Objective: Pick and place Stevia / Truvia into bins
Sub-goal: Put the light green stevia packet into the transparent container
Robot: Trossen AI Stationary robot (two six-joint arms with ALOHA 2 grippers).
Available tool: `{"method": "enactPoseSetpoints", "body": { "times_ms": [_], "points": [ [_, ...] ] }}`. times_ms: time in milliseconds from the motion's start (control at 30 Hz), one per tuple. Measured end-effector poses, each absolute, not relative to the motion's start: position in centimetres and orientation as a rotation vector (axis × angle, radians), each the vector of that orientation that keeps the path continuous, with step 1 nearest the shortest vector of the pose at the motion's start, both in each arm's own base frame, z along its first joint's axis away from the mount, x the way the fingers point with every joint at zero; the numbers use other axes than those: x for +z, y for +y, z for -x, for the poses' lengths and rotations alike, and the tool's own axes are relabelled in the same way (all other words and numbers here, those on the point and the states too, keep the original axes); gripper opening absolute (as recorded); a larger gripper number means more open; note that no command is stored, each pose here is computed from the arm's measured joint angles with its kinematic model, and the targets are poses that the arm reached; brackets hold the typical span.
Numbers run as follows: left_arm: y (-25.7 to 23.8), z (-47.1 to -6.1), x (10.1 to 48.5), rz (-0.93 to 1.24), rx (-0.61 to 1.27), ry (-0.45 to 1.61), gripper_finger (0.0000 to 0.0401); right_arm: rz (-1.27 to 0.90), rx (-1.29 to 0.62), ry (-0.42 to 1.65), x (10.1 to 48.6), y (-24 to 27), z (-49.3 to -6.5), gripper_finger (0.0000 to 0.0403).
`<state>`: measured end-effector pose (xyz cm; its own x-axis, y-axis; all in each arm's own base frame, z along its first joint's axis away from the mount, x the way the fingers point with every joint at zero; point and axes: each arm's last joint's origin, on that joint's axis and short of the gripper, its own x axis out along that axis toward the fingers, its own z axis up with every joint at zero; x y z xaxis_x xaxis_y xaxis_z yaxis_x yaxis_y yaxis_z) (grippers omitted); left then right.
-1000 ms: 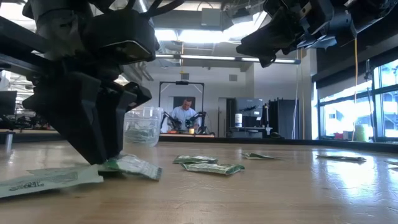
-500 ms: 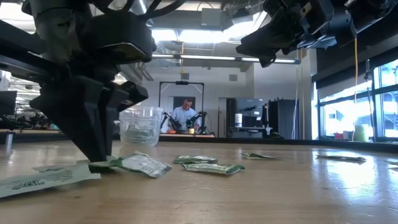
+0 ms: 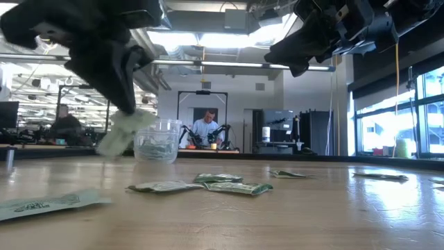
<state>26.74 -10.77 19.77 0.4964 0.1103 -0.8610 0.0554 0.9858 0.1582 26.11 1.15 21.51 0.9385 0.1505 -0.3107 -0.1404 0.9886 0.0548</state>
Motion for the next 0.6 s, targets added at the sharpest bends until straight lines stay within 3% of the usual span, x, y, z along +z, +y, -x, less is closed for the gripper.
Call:
{"method": "enactPoseSetpoints", "body": {
  "times_ms": [267,600],
  "points": [
    [-8.4,-26.3,21.1,-0.035,0.079,1.084,0.0004,-0.031,0.149,0.332,21.4,1.1,-26.1,0.0125],
    [-6.1,-26.8,18.6,0.005,0.200,1.268,0.0005,-0.012,0.152,0.360,20.5,1.2,-26.6,0.0125]
  ]
}}
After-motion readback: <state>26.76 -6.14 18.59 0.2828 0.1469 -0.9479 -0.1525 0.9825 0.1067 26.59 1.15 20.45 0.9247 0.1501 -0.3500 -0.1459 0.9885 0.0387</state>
